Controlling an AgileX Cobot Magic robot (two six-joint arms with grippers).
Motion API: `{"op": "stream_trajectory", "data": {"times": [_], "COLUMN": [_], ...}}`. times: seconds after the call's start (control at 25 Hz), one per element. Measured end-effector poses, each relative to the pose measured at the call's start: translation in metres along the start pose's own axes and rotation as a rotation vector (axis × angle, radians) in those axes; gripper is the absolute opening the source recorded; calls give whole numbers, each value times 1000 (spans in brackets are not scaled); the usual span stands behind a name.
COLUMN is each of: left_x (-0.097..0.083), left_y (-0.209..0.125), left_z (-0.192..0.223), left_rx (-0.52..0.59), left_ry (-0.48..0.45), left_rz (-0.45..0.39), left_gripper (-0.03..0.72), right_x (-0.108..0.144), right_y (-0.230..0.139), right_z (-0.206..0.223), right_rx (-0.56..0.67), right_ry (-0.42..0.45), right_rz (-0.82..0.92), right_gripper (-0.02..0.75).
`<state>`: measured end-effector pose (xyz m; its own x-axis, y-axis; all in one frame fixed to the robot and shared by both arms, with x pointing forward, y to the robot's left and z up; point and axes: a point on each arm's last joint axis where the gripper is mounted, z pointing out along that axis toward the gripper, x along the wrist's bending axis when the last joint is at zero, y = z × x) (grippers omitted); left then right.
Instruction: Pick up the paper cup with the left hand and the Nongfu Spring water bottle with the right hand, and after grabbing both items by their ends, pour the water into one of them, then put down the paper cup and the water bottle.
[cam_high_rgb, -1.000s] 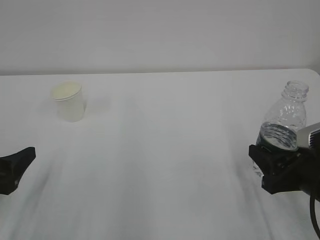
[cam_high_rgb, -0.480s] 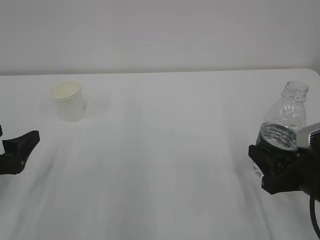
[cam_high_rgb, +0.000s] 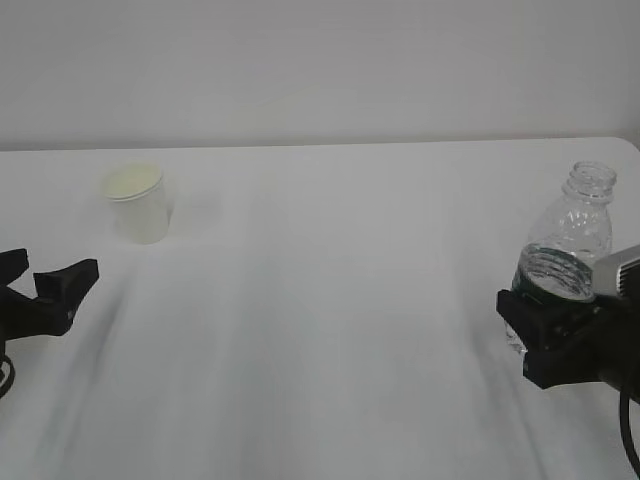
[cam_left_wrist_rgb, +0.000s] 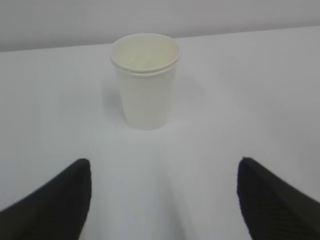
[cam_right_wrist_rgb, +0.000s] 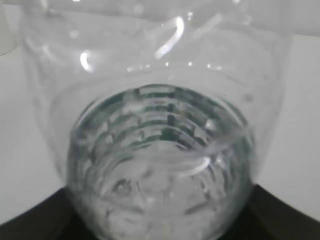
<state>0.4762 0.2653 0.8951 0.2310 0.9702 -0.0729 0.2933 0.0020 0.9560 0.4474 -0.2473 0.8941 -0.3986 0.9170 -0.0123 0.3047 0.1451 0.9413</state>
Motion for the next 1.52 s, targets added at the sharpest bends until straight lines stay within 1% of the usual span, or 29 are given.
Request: {"op": "stream_trajectory", "data": {"times": [0.44, 0.8, 1.08, 1.32, 1.52], "left_x": [3, 4, 6, 7, 7], "left_y": [7, -3, -7, -18, -18], "left_z": [18, 31, 45, 51, 55], "left_rx": [-33, 2, 5, 40, 35], "left_ry": [-1, -11, -19, -18, -20], "left_rz": [5, 5, 8, 0, 2], "left_gripper": [655, 645, 637, 631, 628], "right_x": [0, 0, 0, 0, 1], "right_y": [0, 0, 0, 0, 0], "right_z": [0, 0, 0, 0, 0], "right_rx": [0, 0, 0, 0, 0], "right_ry": [0, 0, 0, 2, 6], "right_rz": [0, 0, 0, -1, -3], "right_gripper": [449, 449, 449, 449, 449]}}
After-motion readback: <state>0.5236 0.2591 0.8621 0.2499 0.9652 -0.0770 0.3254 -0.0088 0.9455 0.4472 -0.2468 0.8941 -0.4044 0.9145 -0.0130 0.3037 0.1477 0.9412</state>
